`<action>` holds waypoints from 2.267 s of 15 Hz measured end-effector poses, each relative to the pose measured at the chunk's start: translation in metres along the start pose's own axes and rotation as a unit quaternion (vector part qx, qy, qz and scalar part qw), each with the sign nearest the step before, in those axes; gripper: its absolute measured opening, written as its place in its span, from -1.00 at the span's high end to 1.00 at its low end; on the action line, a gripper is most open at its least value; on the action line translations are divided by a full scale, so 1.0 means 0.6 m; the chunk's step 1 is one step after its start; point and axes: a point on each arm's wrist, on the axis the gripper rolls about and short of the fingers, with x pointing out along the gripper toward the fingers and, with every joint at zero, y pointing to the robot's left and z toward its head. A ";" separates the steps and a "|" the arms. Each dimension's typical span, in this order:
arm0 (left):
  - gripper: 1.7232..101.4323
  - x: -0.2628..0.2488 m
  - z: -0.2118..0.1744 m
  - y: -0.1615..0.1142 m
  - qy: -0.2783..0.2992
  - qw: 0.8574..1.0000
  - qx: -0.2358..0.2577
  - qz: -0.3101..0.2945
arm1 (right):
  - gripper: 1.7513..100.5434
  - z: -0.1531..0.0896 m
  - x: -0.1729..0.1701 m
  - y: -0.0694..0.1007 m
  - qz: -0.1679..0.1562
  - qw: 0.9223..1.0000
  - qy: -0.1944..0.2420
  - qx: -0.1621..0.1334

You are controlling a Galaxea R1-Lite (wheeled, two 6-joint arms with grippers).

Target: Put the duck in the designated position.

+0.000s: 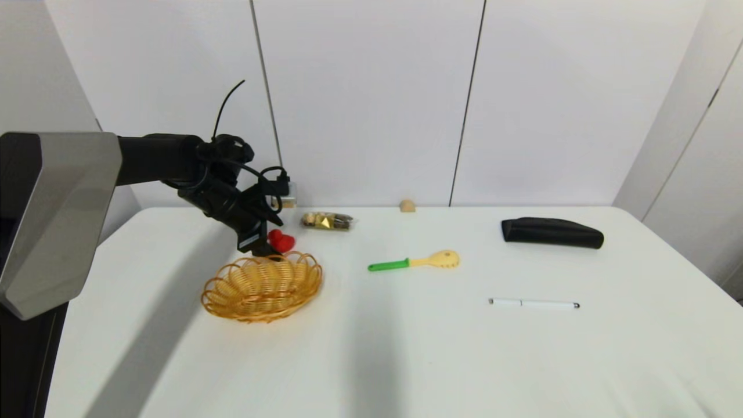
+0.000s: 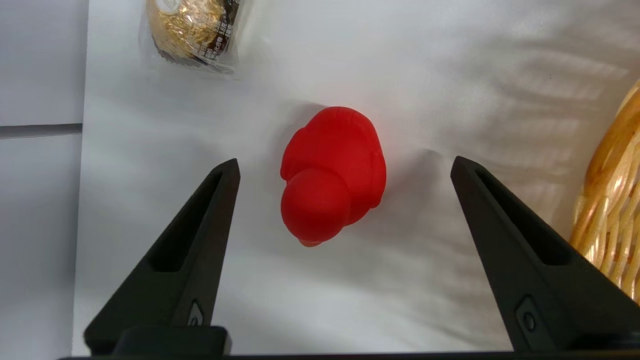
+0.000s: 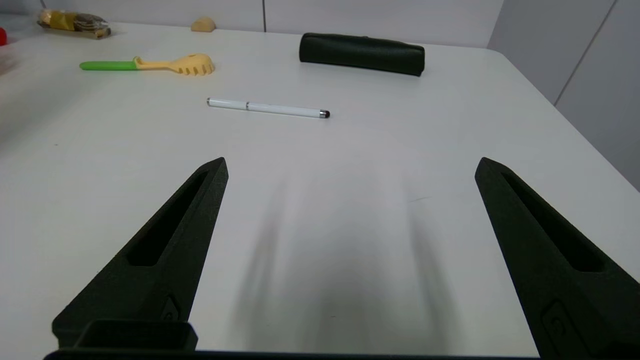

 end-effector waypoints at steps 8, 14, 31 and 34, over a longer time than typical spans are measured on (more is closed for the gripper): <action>-0.84 -0.099 0.018 0.011 -0.020 0.997 0.010 0.080 | -0.95 0.000 0.000 0.000 0.000 1.000 0.000 0.000; -0.89 -0.288 0.062 -0.041 -0.045 0.980 -0.018 0.194 | -0.95 0.000 0.000 0.000 0.000 1.000 0.000 0.000; -0.91 -0.382 -0.093 -0.553 -0.158 0.844 -0.323 0.398 | -0.95 0.000 0.000 0.000 0.000 1.000 0.000 0.000; -0.92 -0.352 -0.122 -0.617 -0.172 0.822 -0.331 0.430 | -0.95 0.000 0.000 0.000 0.000 1.000 0.000 0.000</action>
